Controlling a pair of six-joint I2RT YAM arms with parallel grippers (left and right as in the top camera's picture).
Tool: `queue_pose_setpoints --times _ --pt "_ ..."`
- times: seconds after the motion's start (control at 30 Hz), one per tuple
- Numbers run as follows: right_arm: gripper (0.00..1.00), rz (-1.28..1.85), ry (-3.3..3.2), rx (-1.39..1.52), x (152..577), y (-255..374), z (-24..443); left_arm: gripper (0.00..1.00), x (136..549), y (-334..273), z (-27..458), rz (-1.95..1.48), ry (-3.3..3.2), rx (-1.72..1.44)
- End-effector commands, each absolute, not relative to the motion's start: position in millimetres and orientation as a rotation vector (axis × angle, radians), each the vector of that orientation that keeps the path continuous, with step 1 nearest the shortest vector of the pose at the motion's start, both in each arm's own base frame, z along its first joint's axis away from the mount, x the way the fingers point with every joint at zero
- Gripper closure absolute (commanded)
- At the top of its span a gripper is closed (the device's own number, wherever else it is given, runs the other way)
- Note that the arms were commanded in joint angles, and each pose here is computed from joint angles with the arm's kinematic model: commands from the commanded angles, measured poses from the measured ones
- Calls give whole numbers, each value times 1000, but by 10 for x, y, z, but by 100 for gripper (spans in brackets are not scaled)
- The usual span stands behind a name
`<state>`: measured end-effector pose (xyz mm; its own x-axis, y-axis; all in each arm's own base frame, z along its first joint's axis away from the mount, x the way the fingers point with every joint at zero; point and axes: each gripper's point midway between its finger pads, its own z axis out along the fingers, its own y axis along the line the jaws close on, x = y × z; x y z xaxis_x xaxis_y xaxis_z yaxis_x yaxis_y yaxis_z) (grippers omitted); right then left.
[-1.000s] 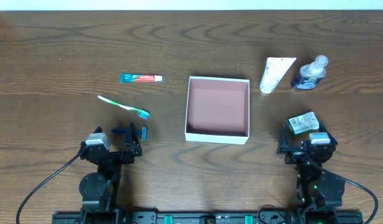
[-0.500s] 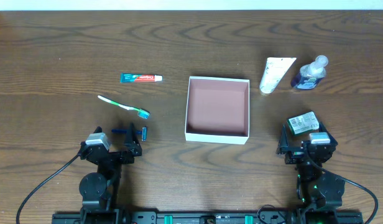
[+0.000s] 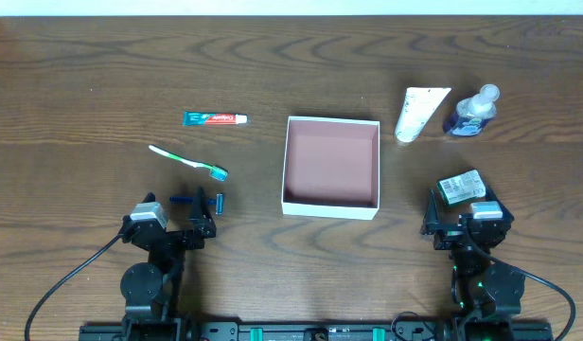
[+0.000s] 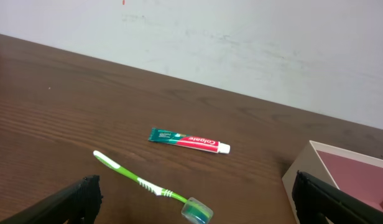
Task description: Pack container
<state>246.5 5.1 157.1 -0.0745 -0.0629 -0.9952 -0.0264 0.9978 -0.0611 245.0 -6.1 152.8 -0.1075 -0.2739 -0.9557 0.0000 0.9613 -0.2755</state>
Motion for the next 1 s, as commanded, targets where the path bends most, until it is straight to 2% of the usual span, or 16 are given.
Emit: queue_pose_setpoints --times 0.0,0.83,0.97 --pt "1 -24 1646 -56 2463 50 1563 2 2441 -64 1381 -228 1713 -205" --pt "1 -24 1646 -56 2463 50 1563 2 2441 -65 1382 -229 1712 -205" --pt "1 56 1649 -22 2461 106 1560 2 2441 -65 1381 -229 1713 -205"
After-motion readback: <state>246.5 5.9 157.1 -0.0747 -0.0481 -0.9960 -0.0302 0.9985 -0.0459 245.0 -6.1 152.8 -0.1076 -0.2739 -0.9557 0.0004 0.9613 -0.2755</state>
